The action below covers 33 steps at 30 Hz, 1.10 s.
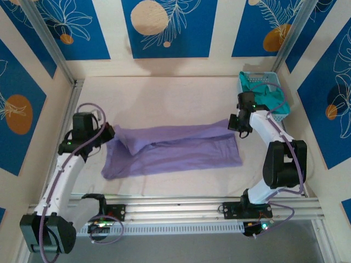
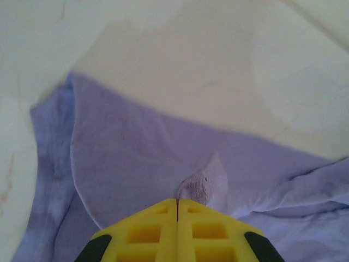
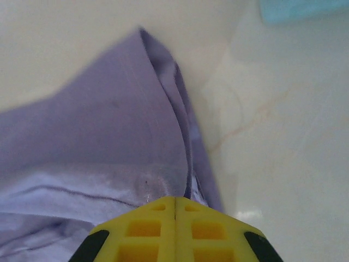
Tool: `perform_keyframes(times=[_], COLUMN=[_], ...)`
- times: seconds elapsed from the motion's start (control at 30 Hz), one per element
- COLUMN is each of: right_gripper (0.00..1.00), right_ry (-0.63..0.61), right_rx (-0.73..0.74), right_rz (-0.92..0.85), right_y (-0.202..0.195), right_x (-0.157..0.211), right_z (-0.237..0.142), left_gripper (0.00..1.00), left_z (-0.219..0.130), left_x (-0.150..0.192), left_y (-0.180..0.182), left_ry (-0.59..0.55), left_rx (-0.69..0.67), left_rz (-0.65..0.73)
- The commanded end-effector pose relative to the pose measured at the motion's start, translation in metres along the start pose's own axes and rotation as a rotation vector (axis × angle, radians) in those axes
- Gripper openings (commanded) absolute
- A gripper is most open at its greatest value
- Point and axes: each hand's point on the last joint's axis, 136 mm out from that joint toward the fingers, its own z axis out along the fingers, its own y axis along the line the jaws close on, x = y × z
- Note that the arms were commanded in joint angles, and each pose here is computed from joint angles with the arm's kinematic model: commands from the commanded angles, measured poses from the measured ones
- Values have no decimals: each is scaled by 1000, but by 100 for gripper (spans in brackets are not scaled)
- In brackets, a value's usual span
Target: Fold the inside-out t-shirt
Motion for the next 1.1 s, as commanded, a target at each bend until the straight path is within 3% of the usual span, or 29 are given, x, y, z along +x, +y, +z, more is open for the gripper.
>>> perform_keyframes(times=[0.0,0.1,0.23,0.37,0.57,0.8,1.07], right_gripper=[21,37,50,53,50,49,51], right_ry=[22,-63,-235,-268,-323,-315,-246], right_rx=[29,58,-270,-582,-855,-883,-823], right_rz=[58,-23,-404,-717,-986,-1176,-1297], right_y=[-5,12,135,264,371,420,434], right_x=[7,0,20,86,168,209,229], right_z=[10,-3,-36,-61,-76,-48,-2], left_gripper=[0,0,0,0,0,0,0], left_z=[21,33,37,40,39,38,37], left_x=[29,36,34,33,33,33,35], left_y=[22,24,20,17,16,15,17], left_ry=[80,118,116,118,116,118,118], left_rx=[-42,-31,-7,9,13,17,15], left_rz=[-51,-58,-60,-71,-71,-64,-57])
